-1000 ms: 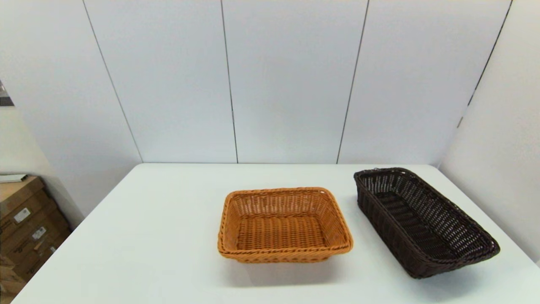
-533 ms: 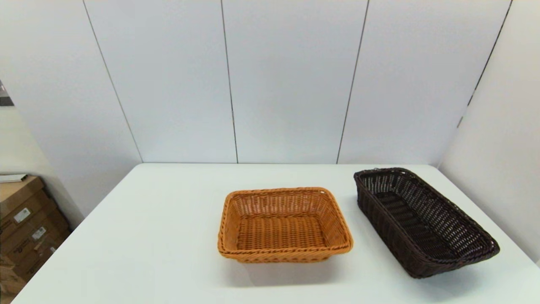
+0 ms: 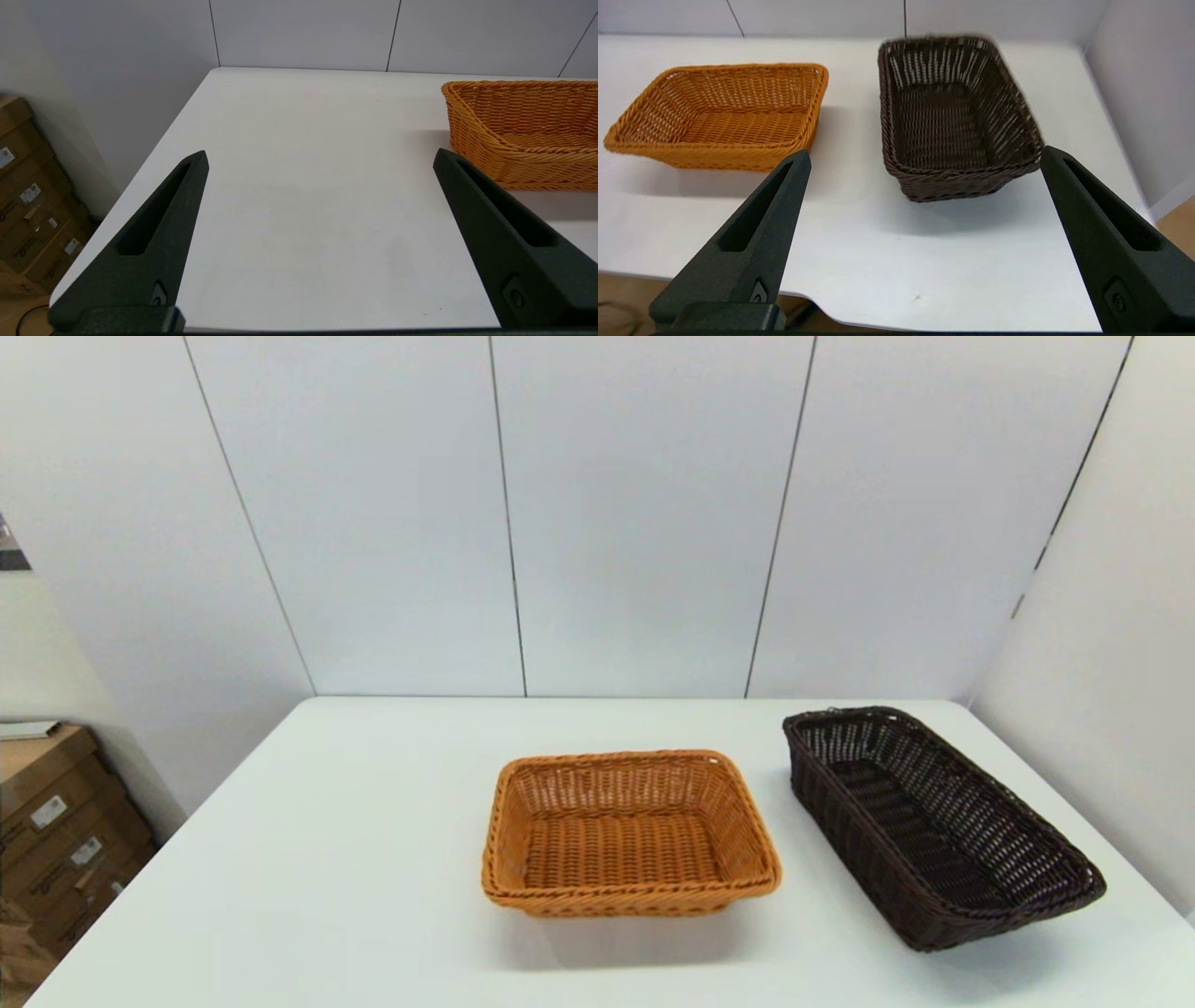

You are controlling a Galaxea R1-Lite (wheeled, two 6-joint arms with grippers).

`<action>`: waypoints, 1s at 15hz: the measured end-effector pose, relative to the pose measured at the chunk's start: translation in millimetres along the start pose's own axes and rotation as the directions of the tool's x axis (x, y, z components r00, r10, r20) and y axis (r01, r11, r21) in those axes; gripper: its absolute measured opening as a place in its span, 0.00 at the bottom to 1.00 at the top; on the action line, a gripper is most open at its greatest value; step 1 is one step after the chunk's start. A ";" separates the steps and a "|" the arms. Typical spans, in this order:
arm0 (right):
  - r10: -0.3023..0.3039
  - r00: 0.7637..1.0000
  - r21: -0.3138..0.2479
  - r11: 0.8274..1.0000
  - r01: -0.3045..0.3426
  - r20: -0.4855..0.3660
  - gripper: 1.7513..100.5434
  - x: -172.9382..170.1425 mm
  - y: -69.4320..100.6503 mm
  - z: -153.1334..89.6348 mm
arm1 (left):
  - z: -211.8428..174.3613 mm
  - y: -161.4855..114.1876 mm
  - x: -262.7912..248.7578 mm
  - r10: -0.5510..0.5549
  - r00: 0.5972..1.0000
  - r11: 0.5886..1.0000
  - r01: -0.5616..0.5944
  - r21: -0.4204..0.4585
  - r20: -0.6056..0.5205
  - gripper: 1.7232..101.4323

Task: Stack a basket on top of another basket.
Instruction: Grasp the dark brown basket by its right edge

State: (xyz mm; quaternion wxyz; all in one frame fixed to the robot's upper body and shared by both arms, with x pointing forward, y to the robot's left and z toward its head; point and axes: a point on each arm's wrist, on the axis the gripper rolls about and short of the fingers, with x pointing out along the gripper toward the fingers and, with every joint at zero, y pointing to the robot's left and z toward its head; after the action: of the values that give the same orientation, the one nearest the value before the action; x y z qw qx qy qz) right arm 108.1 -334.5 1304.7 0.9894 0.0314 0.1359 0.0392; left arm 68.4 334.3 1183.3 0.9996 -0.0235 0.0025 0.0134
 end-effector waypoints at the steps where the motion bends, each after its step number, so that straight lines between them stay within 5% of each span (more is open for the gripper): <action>1: -0.012 0.998 0.034 0.999 0.014 -0.054 0.97 15.1 -1.0 11.6 | 0.0 0.0 0.0 0.000 1.000 1.000 0.000 0.000 0.000 0.96; 5: -0.112 0.955 0.188 0.968 0.168 -0.276 0.97 89.2 -8.2 43.8 | 0.1 0.0 0.0 0.000 1.000 1.000 0.000 0.000 0.000 0.96; 8: -0.201 0.892 0.322 0.882 0.345 -0.404 0.97 130.7 -13.7 44.0 | 0.2 0.0 0.0 0.000 1.000 1.000 0.000 0.000 0.001 0.96; 11: -0.210 0.825 0.389 0.803 0.451 -0.524 0.97 142.1 -14.8 33.8 | 0.2 0.0 0.0 0.000 1.000 1.000 0.000 0.000 0.001 0.96; 15: -0.208 0.773 0.426 0.734 0.528 -0.600 0.97 144.7 -13.8 25.4 | 0.1 0.0 0.0 0.000 1.000 1.000 0.000 0.000 0.000 0.96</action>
State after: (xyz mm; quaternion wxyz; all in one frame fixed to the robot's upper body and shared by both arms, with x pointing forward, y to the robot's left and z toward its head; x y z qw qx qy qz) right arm 254.8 -337.1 1289.6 0.8453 0.2867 0.4033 -0.2016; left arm 68.3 334.3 1183.4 0.9996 -0.0235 0.0022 0.0134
